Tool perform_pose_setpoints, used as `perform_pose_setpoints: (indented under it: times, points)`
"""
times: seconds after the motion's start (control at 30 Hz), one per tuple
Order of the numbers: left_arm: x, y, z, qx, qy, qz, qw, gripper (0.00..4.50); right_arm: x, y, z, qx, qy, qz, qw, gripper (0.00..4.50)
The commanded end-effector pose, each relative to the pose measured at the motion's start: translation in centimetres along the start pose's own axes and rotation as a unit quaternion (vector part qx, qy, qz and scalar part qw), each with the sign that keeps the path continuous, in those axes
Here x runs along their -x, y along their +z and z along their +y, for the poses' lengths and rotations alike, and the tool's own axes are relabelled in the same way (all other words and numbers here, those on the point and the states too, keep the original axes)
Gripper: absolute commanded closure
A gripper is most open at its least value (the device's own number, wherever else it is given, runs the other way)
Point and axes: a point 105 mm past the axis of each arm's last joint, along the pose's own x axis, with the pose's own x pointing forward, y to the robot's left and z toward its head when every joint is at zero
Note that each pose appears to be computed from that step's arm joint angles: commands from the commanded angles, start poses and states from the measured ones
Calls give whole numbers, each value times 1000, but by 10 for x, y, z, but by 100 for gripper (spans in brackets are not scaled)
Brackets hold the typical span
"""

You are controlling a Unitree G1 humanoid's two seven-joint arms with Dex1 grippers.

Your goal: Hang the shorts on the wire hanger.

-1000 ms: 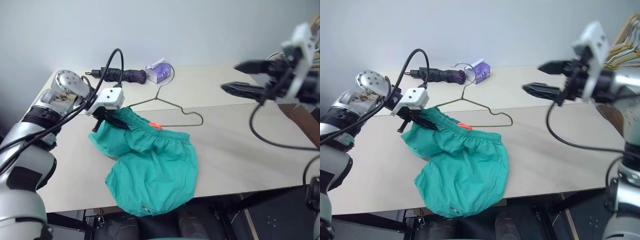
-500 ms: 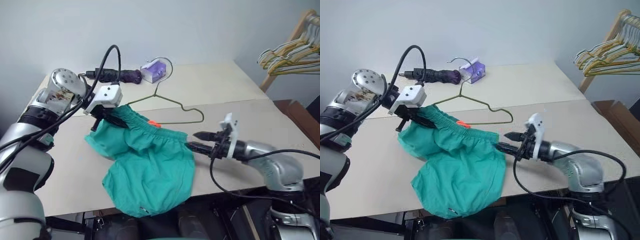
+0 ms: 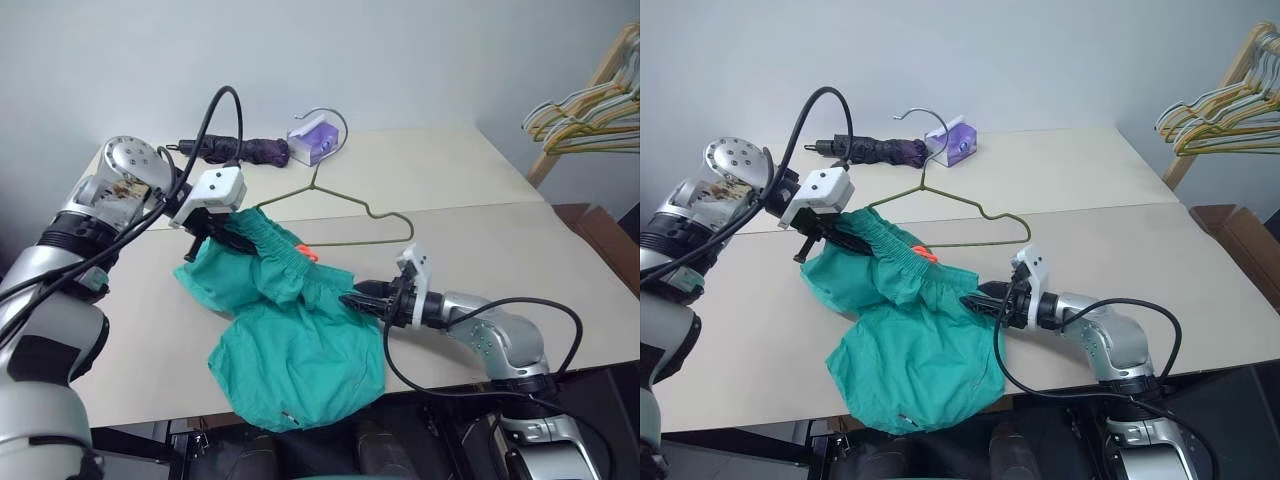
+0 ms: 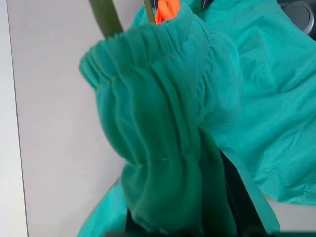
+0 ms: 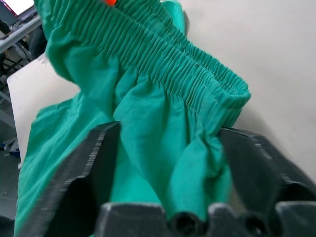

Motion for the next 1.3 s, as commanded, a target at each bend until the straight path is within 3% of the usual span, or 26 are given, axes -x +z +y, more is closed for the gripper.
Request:
perform_pose_setpoints:
  times: [0.03, 0.1, 0.17, 0.23, 0.5, 0.8, 0.9, 1.23, 1.3]
  points:
    - [8, 10, 2, -19, 15, -17, 1000, 445, 7, 19, -4, 24, -14, -31, 999, 230]
    - [9, 10, 2, -20, 15, -17, 1000, 445, 10, 20, -4, 30, -17, -34, 999, 300]
    - [9, 9, 3, -22, 16, -16, 1000, 445, 14, 20, -5, 32, -17, -34, 999, 294]
    - [9, 9, 3, -22, 17, -17, 999, 445, 19, 21, -7, 30, -22, -34, 999, 258]
    - [8, 8, 2, -24, 15, -19, 999, 445, 15, 12, -18, 55, -52, 22, 997, 3]
    - [7, 7, -2, -23, 11, -19, 999, 445, -11, -4, -23, 40, -42, 74, 996, 3]
    - [7, 7, -3, -23, 10, -20, 999, 445, -14, 0, -23, 32, -40, 66, 997, 62]
    - [11, 0, -4, -15, 16, -8, 1000, 445, 4, 16, -16, 6, -25, 4, 1000, 410]
    - [14, -3, -4, -11, 19, -3, 1000, 445, 13, 21, -20, 2, -40, -13, 999, 446]
